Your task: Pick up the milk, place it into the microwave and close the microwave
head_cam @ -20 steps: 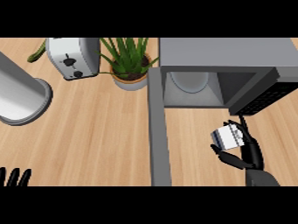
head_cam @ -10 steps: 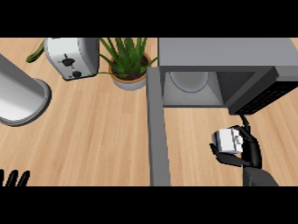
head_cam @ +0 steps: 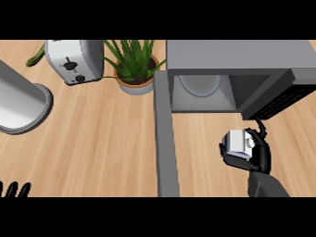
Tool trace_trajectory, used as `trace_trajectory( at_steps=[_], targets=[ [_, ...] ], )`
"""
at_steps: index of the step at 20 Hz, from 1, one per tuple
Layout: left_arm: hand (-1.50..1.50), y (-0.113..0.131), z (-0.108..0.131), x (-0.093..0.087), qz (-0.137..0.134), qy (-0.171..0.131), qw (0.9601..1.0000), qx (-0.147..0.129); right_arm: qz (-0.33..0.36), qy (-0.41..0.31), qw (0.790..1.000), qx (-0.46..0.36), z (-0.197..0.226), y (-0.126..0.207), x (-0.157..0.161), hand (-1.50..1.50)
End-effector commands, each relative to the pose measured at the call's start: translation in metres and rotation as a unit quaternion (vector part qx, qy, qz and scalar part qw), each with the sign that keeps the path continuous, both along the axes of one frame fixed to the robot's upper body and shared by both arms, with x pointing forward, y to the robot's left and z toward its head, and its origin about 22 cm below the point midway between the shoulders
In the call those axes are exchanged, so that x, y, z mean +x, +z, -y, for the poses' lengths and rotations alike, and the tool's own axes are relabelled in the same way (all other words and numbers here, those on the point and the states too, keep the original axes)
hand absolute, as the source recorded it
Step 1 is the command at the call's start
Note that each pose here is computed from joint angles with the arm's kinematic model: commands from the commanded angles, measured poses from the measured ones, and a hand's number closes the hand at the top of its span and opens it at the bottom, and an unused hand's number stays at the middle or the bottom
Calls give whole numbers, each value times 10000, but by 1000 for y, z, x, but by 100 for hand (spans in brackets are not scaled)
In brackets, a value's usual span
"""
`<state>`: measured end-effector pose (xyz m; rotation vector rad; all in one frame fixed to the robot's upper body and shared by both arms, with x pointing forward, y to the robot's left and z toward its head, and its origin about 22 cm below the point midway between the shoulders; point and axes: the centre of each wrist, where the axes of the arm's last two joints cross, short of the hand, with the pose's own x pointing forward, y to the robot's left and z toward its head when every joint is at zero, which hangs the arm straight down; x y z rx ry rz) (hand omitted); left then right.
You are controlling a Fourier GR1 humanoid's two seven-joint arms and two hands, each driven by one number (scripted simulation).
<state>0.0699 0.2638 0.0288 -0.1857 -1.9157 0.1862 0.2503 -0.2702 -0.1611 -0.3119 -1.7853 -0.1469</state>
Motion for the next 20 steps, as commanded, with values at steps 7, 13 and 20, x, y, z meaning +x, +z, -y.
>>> trace_trajectory(
  at_steps=[7,13,20],
  targets=[
    [-150,0,9,3,66,-2,10000,-70,878,387,9949,-317,0,28,33,150],
    [-150,3,10,-13,-24,-53,10000,1,907,509,9941,-323,-23,40,30,150],
    [-150,-5,11,-2,-89,-161,9998,-82,717,601,9943,-505,-22,69,-20,150]
  ],
)
